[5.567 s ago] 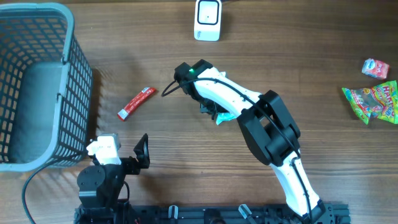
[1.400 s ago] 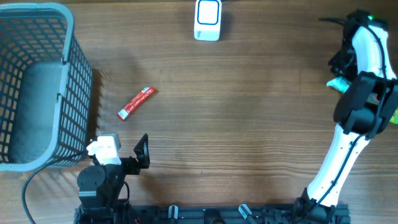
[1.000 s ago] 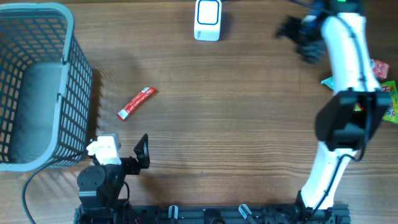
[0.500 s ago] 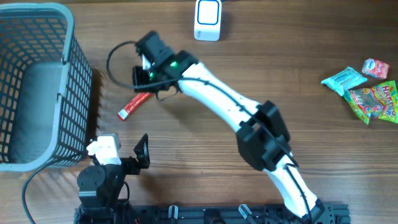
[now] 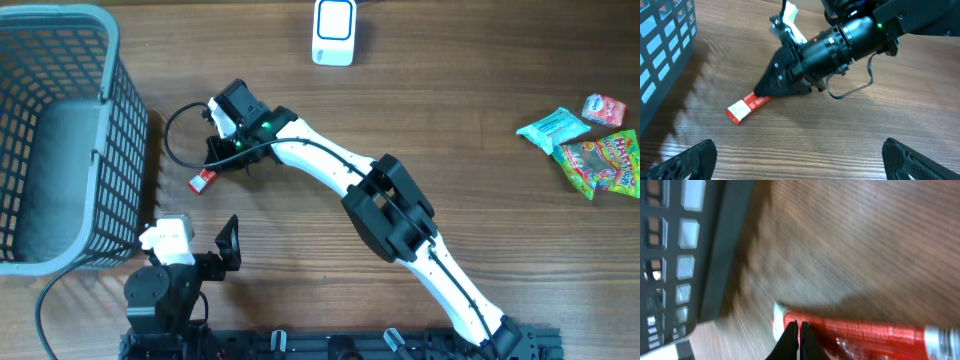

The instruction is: Scan the item barcode

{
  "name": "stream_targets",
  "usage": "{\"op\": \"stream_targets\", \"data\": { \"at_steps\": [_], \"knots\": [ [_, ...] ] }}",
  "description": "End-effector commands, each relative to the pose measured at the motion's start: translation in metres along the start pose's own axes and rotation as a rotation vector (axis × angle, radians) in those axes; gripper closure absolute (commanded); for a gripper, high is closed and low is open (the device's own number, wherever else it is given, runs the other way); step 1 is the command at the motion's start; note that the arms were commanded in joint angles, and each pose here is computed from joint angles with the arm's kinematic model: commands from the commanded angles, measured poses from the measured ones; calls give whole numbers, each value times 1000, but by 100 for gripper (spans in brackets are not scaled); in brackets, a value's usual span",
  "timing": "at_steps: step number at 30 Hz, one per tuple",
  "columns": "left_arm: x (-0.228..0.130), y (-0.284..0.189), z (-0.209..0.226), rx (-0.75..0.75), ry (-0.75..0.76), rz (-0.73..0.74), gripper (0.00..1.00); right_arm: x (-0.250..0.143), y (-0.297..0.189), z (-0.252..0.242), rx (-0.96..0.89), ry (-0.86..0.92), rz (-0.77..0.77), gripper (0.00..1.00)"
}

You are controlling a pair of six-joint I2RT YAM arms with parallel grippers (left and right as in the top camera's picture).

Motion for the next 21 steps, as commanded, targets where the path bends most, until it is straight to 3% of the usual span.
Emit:
{"op": "stream_targets", "data": {
  "at_steps": [1, 5, 7, 11, 16, 19, 21],
  "knots": [
    [3, -1, 1, 5, 1, -12, 0, -26, 9, -24, -43, -37, 119, 95],
    [3, -1, 1, 6, 2, -12, 0, -41, -8, -69, -221, -41, 186, 96],
    [3, -1, 1, 6, 1, -12, 0, -38, -13, -73, -209, -61, 195, 96],
    [3, -1, 1, 5, 1, -12, 0, -25, -31, -2, 241, -96, 238, 95],
    [3, -1, 1, 6, 2, -12, 0, 8, -36, 29, 371, -79, 139, 95],
    [3, -1, 1, 5, 2, -12, 0, 11, -18, 31, 299, -48, 82, 92],
    [3, -1, 1, 5, 1, -12, 0, 4, -7, 36, 280, -120, 68, 90]
  ]
}}
Point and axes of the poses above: each gripper's point midway between its finger pads, its own y axis out along the fingers, its own z axis along the line the jaws close on, x = y × z, the point moved 1 cm from there along -y, back along the fingers, and after that the axes turned 13 degrees about y, right-handed, at the moved point
